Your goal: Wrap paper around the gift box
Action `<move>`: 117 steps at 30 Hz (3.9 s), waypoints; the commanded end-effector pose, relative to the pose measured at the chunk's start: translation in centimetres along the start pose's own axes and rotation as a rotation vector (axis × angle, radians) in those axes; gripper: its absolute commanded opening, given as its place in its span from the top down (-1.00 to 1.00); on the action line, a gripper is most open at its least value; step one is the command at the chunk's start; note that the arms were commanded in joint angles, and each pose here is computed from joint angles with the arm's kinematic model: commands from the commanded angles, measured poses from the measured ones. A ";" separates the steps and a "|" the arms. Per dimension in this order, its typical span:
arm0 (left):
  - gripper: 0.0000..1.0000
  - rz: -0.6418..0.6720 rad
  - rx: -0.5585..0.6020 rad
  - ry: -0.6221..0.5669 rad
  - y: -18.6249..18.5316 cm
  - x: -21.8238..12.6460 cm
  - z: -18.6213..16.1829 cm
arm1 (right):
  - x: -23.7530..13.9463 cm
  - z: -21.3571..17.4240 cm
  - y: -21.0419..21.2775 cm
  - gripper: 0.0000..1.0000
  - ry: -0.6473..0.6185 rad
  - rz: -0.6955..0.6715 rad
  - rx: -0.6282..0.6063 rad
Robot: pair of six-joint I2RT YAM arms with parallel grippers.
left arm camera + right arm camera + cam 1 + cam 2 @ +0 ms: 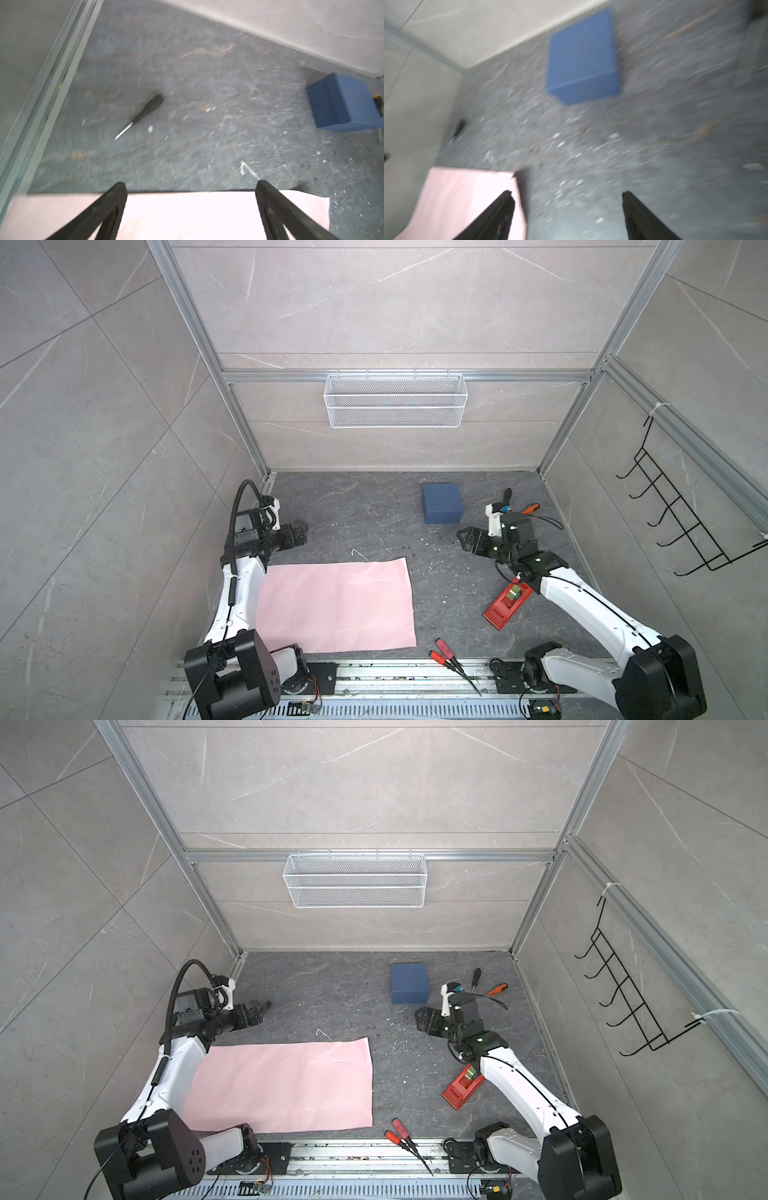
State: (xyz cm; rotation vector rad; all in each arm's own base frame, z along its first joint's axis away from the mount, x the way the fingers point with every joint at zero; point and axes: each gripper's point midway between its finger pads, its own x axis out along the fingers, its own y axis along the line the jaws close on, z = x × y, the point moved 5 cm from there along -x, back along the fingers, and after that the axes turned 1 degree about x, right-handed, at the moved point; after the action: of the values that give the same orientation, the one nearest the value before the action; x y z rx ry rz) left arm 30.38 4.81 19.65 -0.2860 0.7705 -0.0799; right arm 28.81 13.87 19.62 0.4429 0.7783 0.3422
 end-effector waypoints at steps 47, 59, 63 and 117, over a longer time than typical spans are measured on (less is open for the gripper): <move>-0.99 -0.076 -0.036 -0.084 0.0 -1.3 1.6 | 10.3 -5.2 3.9 1.00 0.364 0.035 -0.179; -1.00 -0.095 -0.012 -0.106 0.1 -2.5 2.6 | 8.6 1.2 -4.6 1.00 0.386 -0.144 -0.181; -1.00 -0.115 0.020 -0.094 -0.2 -2.7 3.3 | 8.7 2.6 -7.1 1.00 0.383 -0.196 -0.141; -0.96 -0.564 -0.160 0.342 -34.3 21.8 3.3 | 15.4 13.7 -11.8 -0.40 0.284 0.138 0.273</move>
State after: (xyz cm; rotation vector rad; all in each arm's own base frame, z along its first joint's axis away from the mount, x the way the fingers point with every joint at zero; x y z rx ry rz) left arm 48.54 -30.08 16.01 -0.5827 1.0511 -0.5944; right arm 50.13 7.02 12.36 0.7016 1.0987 0.3957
